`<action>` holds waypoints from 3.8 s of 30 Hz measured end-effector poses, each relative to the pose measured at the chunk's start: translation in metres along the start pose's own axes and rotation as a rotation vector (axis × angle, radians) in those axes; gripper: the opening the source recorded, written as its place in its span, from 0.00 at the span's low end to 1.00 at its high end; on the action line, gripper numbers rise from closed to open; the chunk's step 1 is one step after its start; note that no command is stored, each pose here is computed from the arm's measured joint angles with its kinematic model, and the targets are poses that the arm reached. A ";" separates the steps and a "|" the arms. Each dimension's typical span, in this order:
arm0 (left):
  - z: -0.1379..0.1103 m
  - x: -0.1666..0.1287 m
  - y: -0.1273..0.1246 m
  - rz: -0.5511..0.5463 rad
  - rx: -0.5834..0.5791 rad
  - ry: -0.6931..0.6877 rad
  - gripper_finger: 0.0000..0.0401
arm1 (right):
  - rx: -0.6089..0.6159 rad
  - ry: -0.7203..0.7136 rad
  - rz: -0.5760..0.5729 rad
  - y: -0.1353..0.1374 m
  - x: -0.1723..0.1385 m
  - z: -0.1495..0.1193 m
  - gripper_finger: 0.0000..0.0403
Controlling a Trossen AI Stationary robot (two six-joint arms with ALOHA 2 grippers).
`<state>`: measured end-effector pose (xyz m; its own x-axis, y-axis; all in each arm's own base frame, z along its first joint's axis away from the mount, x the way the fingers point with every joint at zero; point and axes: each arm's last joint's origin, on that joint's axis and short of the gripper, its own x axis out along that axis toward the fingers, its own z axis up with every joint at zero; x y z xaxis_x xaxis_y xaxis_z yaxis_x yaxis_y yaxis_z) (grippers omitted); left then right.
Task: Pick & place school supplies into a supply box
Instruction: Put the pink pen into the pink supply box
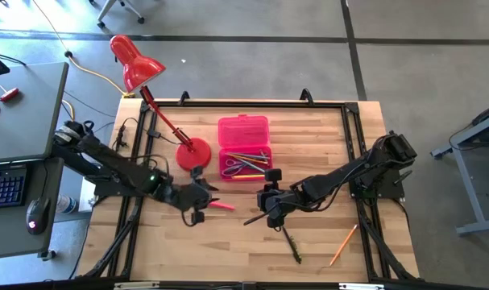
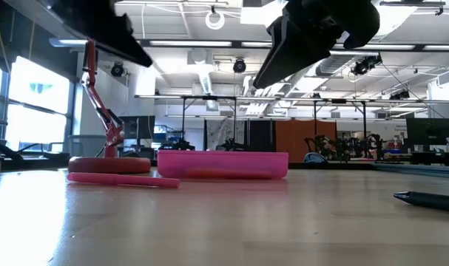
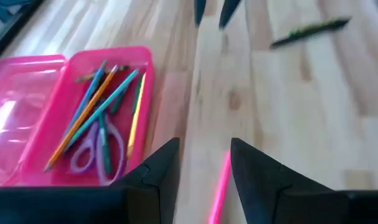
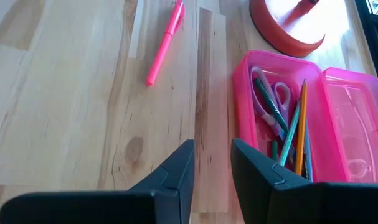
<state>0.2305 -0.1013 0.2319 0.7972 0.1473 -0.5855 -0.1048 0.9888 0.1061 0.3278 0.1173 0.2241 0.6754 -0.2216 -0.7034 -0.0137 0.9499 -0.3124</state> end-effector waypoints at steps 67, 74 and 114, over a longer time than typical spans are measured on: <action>-0.091 0.150 0.013 -0.470 -0.110 -0.176 0.43 | -0.018 -0.027 0.015 0.000 0.000 0.003 0.21; -0.086 0.159 0.010 -0.400 -0.097 -0.060 0.43 | -0.018 -0.027 0.015 0.000 0.000 0.003 0.21; -0.107 0.151 0.015 -0.387 -0.091 -0.020 0.43 | 0.003 -0.031 0.046 0.001 0.000 0.004 0.21</action>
<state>0.2863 -0.0616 0.0591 0.7992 -0.2365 -0.5526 0.1540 0.9692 -0.1921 0.3306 0.1191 0.2259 0.6968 -0.1710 -0.6966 -0.0430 0.9595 -0.2785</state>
